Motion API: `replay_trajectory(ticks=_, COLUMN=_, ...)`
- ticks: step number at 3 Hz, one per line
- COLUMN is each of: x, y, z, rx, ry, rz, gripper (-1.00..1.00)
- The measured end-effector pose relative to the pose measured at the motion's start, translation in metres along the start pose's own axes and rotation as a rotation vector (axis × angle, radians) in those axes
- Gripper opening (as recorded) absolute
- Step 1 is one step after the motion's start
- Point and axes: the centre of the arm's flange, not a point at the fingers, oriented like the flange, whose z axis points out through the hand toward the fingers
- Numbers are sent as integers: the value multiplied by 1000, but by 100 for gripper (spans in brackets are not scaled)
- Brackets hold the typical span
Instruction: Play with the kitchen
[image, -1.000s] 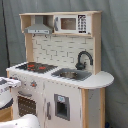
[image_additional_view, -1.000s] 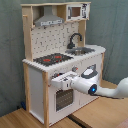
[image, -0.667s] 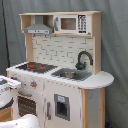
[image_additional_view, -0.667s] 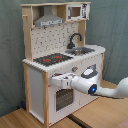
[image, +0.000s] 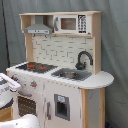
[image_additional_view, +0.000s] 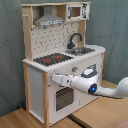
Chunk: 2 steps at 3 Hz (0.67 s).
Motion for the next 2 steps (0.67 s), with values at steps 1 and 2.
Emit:
replay_trajectory(ticks=1, x=0, y=0, z=0, rx=4, ry=1, rz=118, gripper=-100)
replay_trajectory(ticks=2, x=0, y=0, z=0, rx=4, ry=1, rz=246, gripper=-100)
